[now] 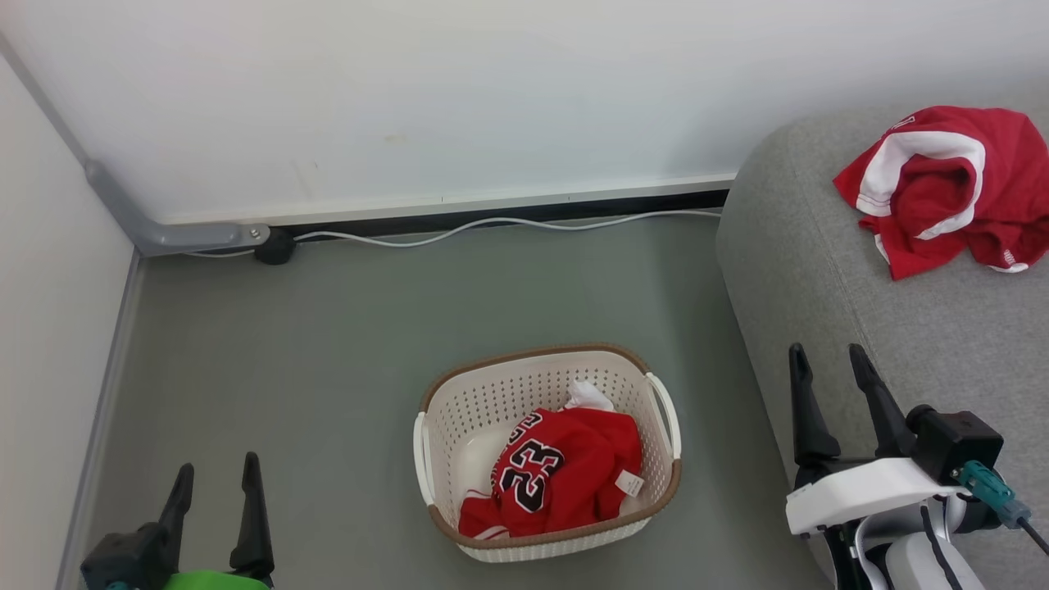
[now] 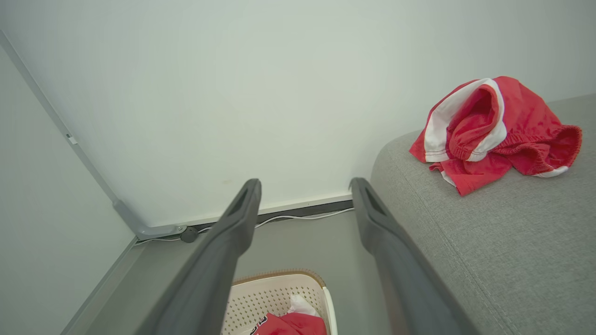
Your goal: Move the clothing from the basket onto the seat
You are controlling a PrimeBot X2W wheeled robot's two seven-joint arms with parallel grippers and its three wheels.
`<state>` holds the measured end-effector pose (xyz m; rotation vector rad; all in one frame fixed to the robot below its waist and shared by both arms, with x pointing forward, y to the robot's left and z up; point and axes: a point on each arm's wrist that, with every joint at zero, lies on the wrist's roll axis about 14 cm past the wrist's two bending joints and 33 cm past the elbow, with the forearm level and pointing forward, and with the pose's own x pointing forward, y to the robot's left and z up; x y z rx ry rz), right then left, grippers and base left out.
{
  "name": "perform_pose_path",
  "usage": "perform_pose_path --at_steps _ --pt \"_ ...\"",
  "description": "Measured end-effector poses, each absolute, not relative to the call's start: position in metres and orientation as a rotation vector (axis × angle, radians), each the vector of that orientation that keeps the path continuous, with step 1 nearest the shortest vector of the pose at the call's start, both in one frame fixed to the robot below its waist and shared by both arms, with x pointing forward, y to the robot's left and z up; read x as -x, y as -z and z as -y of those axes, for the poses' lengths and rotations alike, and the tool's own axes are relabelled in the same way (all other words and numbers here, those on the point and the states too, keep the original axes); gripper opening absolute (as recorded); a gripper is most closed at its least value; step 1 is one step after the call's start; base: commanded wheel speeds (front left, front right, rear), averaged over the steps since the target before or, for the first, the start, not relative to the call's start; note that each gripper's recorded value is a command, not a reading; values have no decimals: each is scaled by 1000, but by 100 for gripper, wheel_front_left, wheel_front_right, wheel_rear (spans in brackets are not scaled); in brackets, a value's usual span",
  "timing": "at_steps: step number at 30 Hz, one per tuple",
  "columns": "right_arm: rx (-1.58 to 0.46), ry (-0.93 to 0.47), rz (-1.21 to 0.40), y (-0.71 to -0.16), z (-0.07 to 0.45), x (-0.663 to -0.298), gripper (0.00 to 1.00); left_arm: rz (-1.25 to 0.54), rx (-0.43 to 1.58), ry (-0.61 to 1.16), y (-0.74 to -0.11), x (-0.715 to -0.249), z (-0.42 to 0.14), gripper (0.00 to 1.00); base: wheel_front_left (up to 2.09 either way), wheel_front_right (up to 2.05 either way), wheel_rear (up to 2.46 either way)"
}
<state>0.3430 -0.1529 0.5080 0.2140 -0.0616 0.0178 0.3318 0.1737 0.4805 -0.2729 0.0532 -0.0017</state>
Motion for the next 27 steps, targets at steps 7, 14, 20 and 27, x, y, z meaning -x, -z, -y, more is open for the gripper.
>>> perform_pose_path --at_steps 7,14,20,27 --pt "-213 20 64 -508 164 -356 100 -86 246 69 -472 -341 -158 100 0 0 0" --pt "-214 23 112 -522 169 -392 100 -92 202 223 -475 -374 -118 100 0 0 0" --pt "-205 1 156 -533 165 -424 100 -173 211 321 -455 -397 -83 100 0 0 0" --pt "-195 -22 175 -533 160 -453 100 -279 183 400 -421 -419 -53 100 0 0 0"
